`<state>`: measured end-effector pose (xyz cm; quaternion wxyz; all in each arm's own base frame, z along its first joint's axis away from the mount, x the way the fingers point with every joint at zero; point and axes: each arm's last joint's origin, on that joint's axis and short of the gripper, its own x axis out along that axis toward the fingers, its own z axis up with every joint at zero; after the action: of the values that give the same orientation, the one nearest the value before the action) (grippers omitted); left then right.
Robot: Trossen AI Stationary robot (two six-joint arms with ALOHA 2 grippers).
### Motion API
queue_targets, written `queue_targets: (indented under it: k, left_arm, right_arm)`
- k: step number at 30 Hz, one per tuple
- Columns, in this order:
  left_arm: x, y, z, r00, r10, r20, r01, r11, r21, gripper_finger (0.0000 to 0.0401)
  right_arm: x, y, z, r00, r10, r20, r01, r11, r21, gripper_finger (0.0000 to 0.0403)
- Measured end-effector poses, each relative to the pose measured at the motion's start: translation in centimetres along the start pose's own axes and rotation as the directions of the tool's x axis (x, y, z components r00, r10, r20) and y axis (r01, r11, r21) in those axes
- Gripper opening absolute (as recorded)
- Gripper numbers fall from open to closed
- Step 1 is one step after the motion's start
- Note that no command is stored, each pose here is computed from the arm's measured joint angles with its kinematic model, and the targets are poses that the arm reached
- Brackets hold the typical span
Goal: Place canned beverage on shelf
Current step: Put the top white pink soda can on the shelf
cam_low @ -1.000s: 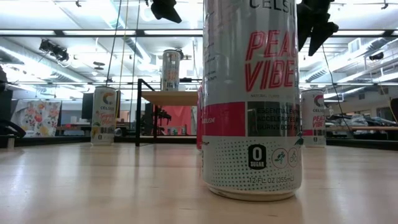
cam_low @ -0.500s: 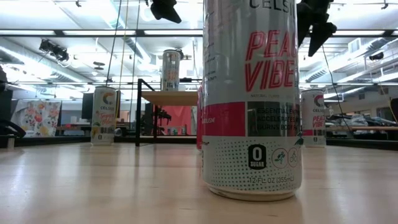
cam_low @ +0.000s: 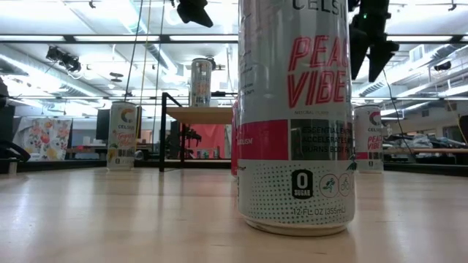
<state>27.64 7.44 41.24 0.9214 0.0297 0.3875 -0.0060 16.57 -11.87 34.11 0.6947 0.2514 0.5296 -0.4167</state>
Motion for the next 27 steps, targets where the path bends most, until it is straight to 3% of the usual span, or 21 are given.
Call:
queue_targets:
  k: [5,16,27]
  left_arm:
    - [0.0,-0.1,-0.2,1.0,-0.006,-0.023,0.007,1.0,0.013,0.0353]
    - [0.0,-0.1,-0.2,1.0,-0.007,-0.024,0.007,1.0,0.01,0.0353]
    - [0.0,-0.1,-0.2,1.0,-0.006,-0.024,0.007,1.0,0.008,0.0353]
  right_arm:
    - [1.9,-0.3,-0.2,0.998,-0.064,-0.01,0.064,0.998,0.002,0.0392]
    - [4.3,-1.6,0.1,0.999,-0.029,-0.026,0.032,0.995,0.098,0.0392]
    - [6.0,-2.2,-0.1,0.999,-0.026,-0.045,0.031,0.992,0.123,0.0393]
